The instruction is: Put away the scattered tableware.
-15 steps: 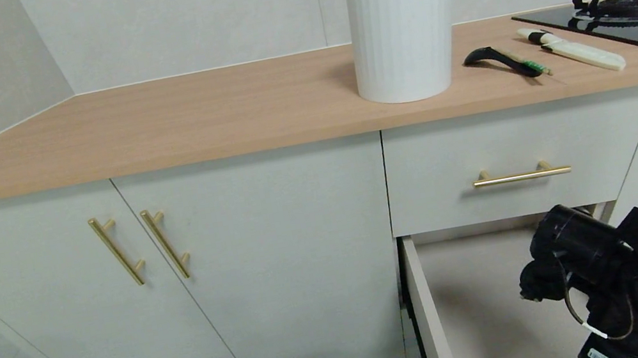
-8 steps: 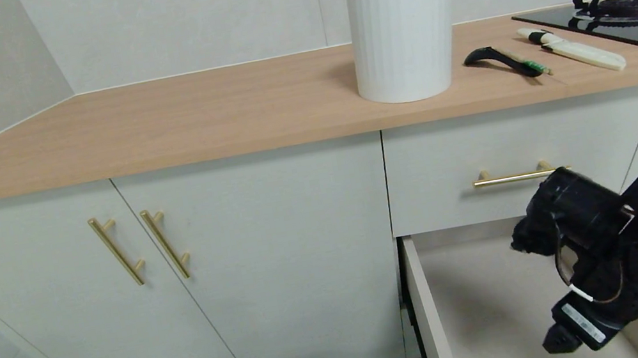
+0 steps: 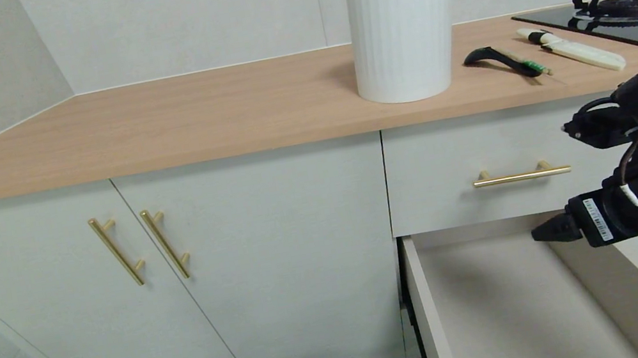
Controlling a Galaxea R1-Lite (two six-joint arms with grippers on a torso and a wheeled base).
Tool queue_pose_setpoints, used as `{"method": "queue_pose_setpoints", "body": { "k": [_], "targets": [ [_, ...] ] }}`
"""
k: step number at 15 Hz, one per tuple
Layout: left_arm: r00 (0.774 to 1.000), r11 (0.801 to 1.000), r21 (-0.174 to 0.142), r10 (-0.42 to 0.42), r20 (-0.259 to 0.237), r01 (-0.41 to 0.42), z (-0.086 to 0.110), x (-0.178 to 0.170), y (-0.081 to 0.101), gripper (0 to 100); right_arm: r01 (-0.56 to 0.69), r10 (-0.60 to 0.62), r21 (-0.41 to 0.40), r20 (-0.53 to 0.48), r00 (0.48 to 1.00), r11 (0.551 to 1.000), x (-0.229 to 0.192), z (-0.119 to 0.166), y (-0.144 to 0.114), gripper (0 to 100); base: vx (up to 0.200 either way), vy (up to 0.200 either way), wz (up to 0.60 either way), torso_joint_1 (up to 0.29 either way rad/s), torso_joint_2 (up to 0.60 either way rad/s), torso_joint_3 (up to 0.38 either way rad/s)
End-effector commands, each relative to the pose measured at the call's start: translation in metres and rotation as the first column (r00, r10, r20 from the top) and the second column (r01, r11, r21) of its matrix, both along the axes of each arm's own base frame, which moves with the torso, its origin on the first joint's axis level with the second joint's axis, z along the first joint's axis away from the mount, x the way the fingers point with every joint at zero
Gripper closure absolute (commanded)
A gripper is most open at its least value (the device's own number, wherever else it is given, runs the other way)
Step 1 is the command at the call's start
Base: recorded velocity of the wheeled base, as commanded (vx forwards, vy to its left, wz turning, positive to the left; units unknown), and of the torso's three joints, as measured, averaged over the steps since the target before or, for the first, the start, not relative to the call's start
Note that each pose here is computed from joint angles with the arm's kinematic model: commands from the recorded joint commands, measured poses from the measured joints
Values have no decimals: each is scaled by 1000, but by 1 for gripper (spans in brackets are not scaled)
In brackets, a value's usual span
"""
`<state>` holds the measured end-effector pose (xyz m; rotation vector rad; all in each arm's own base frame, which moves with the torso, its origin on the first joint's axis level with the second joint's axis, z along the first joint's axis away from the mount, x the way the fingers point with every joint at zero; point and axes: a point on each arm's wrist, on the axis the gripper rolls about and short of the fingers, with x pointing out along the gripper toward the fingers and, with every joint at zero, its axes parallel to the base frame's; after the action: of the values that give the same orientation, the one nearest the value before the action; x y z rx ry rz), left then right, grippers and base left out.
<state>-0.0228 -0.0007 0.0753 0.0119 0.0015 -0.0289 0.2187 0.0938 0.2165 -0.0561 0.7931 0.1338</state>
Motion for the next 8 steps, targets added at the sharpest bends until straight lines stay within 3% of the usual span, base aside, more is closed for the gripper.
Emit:
{"method": "queue_pose_setpoints", "body": {
  "k": [1, 6, 8],
  "targets": [
    [1000, 1000, 0, 0, 0, 0, 0, 0, 0, 0, 8, -8, 16, 47, 999, 1000, -7, 11, -6, 0, 0, 0, 0, 0, 0, 0],
    [1000, 1000, 0, 0, 0, 0, 0, 0, 0, 0, 5, -7, 23, 67, 998, 1000, -7, 12, -6, 0, 0, 0, 0, 0, 0, 0],
    [1000, 1000, 0, 0, 0, 0, 0, 0, 0, 0, 5, -7, 23, 68, 998, 1000, -7, 12, -6, 0, 0, 0, 0, 51, -212, -166]
  ]
}}
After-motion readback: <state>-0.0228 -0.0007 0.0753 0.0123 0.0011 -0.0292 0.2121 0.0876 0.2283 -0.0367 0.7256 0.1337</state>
